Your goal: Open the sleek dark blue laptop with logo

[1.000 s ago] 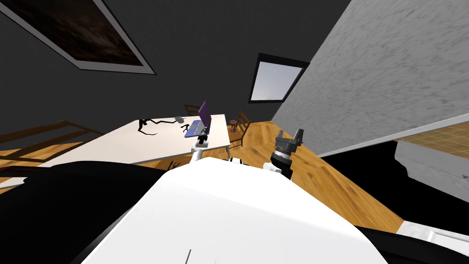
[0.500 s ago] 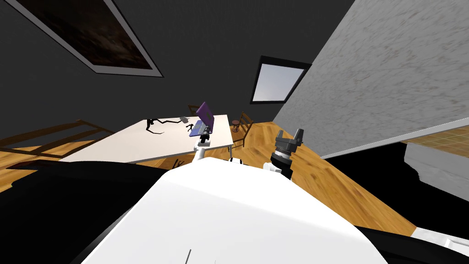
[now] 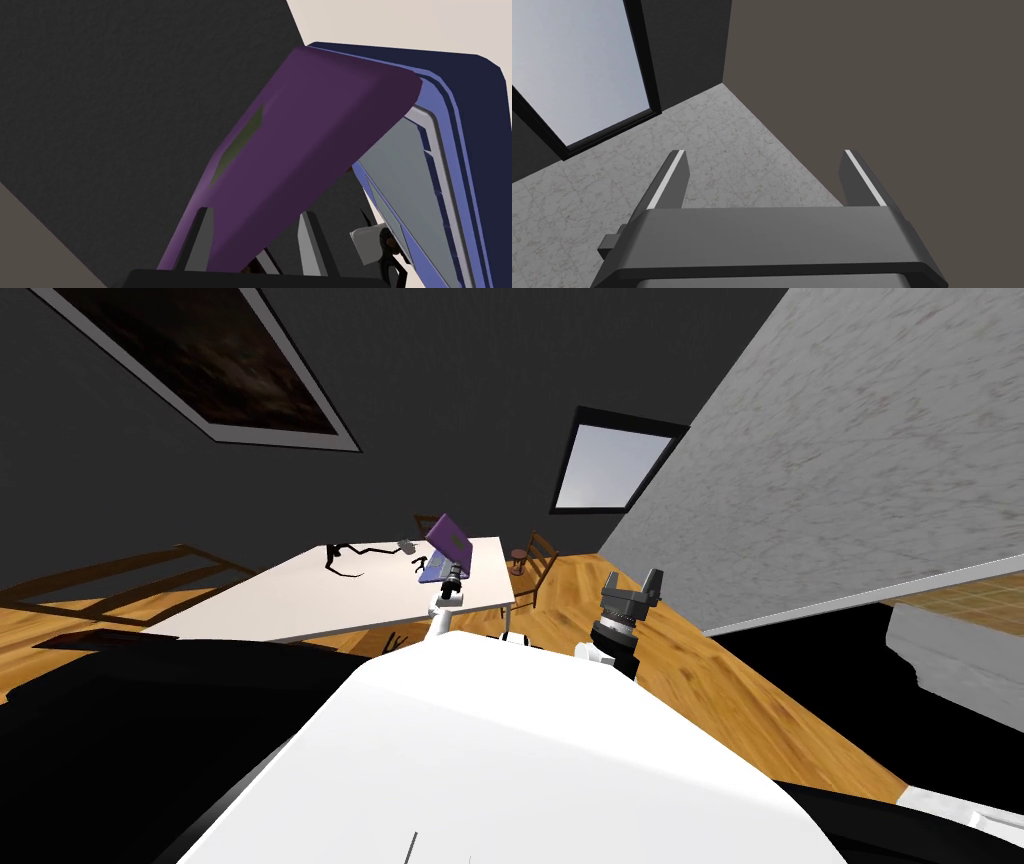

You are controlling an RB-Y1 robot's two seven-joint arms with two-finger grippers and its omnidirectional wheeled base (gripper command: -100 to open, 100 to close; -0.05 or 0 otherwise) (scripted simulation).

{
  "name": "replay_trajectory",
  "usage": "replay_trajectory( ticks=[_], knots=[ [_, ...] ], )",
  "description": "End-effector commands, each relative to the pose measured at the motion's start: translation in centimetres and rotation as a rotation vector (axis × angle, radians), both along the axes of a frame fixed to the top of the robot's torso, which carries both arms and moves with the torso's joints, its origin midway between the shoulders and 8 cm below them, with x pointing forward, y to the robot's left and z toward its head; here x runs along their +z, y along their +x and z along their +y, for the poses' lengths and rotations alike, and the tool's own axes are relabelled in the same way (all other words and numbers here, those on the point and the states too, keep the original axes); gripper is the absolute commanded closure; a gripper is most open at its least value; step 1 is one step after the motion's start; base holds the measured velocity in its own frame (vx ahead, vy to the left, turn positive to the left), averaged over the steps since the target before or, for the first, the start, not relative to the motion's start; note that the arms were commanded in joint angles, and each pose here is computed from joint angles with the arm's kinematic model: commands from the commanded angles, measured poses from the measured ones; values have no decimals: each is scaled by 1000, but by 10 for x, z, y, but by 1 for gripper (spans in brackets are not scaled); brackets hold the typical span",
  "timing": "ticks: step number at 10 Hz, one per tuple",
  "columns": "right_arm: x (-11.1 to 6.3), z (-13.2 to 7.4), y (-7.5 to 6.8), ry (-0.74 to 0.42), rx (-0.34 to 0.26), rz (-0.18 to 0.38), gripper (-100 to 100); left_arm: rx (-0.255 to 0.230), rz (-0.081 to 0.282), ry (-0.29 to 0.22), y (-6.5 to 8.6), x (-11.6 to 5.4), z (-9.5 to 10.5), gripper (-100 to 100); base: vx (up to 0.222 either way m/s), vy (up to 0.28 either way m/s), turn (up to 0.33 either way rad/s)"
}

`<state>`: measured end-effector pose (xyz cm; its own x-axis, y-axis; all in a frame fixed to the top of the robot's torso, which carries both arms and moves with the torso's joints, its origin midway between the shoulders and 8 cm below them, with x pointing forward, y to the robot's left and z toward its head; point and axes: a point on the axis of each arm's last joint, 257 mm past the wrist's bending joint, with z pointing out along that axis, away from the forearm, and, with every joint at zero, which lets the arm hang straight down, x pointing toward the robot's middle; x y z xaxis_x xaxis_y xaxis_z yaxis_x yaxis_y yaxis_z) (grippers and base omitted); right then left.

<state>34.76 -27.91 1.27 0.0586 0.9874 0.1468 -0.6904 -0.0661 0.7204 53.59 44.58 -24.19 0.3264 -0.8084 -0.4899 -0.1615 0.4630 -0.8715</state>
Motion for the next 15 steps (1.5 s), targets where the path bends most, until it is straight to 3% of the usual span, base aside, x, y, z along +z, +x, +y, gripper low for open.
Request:
replay_trajectory(
  ticks=[1,3,4,7,8,9,10,11,15],
  knots=[
    [0,0,0,0,0,0,0,-11,-47,-115,2,-8,-15,100,-15,90,30],
    [0,0,0,0,0,0,0,-16,-77,-192,3,-13,-25,100,-3,85,23],
    [0,0,0,0,0,0,0,-21,-108,-269,4,-18,-35,100,-18,100,54],
    [0,0,0,0,0,0,0,-25,-154,-384,5,-25,-50,100,-10,90,18],
    [0,0,0,0,0,0,0,-23,-140,-358,5,-25,-47,100,-3,30,1],
    [0,0,0,0,0,0,0,-21,-175,-442,1,-32,-50,100,0,40,-41],
    [0,0,0,0,0,0,0,-19,-193,-480,-1,-36,-51,100,-1,54,-44],
    [0,0,0,0,0,0,0,-23,-174,-449,9,-24,-49,-100,-28,17,27],
    [0,0,0,0,0,0,0,-32,-172,-450,27,-3,-49,-100,-43,-22,27]
  ],
)
